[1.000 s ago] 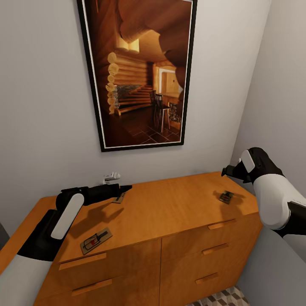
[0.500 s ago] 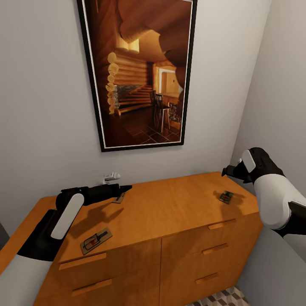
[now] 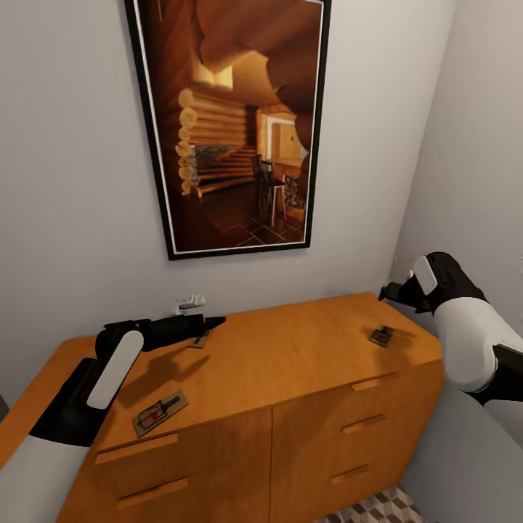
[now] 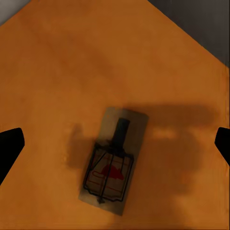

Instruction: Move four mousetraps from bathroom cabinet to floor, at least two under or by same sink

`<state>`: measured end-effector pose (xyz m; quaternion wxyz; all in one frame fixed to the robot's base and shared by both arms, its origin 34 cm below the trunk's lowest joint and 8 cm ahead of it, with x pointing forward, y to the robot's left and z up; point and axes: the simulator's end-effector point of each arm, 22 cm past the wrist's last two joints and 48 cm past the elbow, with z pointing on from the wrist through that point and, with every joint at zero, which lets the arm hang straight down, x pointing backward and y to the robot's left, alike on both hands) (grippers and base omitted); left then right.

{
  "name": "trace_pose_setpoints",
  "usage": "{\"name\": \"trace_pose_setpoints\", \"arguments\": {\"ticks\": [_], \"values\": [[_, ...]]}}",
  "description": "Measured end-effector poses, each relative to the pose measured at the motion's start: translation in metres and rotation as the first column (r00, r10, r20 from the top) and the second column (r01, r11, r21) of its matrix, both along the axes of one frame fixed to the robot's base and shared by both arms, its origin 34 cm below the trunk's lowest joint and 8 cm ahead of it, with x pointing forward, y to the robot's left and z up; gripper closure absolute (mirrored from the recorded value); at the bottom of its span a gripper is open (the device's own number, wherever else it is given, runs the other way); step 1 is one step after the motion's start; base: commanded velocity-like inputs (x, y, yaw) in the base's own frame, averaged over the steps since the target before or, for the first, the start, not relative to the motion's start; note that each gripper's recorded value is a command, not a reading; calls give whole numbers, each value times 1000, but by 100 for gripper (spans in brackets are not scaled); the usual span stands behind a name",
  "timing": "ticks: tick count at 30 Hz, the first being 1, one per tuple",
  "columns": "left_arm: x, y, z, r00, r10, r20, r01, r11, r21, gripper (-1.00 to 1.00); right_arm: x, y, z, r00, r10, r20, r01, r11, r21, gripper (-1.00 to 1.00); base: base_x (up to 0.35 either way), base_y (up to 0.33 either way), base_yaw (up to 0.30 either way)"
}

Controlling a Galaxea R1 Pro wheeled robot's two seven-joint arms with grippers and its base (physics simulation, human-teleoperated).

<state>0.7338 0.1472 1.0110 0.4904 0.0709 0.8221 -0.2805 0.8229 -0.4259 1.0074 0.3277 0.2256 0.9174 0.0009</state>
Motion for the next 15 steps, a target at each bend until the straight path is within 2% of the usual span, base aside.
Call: {"name": "trace_pose_setpoints", "arguments": {"ticks": [7,15], "values": [[0,0,0,1000,-1,0,1,1000,-1,-100,0,-1,0,1000,-1,-2,1,1000,-6,-100,0,0,-195],[0,-1,0,1000,-2,0,2,1000,-1,-100,0,1,0,1000,1,-3,-1,1000,-8,-100,0,0,-62]]}}
